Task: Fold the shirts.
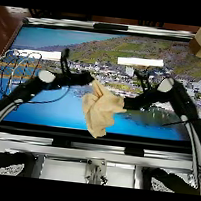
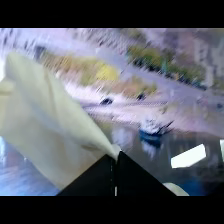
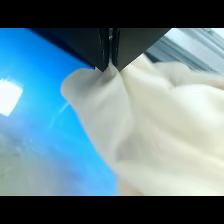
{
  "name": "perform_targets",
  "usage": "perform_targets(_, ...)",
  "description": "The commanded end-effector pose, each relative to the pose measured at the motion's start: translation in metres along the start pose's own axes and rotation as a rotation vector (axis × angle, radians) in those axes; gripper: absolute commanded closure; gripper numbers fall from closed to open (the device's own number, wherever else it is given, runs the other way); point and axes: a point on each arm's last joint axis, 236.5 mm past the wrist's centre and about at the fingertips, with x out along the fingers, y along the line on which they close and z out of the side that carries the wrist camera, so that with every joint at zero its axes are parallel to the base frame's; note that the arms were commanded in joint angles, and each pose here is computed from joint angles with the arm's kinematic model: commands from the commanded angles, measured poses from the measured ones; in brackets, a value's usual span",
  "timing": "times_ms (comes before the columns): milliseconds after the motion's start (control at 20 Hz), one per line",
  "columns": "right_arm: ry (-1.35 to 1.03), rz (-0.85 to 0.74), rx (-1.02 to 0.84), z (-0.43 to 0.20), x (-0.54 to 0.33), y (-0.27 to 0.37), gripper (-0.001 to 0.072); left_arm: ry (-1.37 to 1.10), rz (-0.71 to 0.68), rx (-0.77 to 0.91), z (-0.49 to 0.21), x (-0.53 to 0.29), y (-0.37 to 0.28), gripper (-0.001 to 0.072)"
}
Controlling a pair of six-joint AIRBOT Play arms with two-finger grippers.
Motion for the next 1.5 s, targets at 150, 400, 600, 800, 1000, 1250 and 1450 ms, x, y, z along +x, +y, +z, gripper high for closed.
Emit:
perform_targets(150,-0.809,-0.107,-0.444,0.082,-0.283,0.136,0.0645,-0.601,-0.325,0.493,0.137,-0.26,-0.235,0.0678)
perform_targets(400,-1.511,0.044,-0.577,0.007,-0.494,0.254,0.0645,-0.91,-0.434,0.656,0.111,-0.432,-0.311,0.0678)
perform_targets(600,-1.53,0.178,-0.584,-0.029,-0.506,0.28,0.0645,-0.897,-0.471,0.712,0.082,-0.458,-0.323,0.0678)
perform_targets(800,-1.278,0.099,-0.595,-0.016,-0.444,0.259,0.0645,-0.704,-0.264,0.696,0.079,-0.396,-0.27,0.0678)
perform_targets(1000,-0.834,-0.15,-0.472,0.023,-0.336,0.161,0.0645,-0.497,0.042,0.583,0.072,-0.309,-0.155,0.0678)
perform_targets(1250,-0.813,-0.279,-0.376,0.171,-0.237,0.059,0.0645,-0.283,0.185,0.452,0.036,-0.208,-0.048,0.0677)
perform_targets(1450,-1.045,-0.109,-0.103,0.284,-0.167,0.009,0.0645,-0.284,0.231,0.416,0.047,-0.161,-0.011,0.0677)
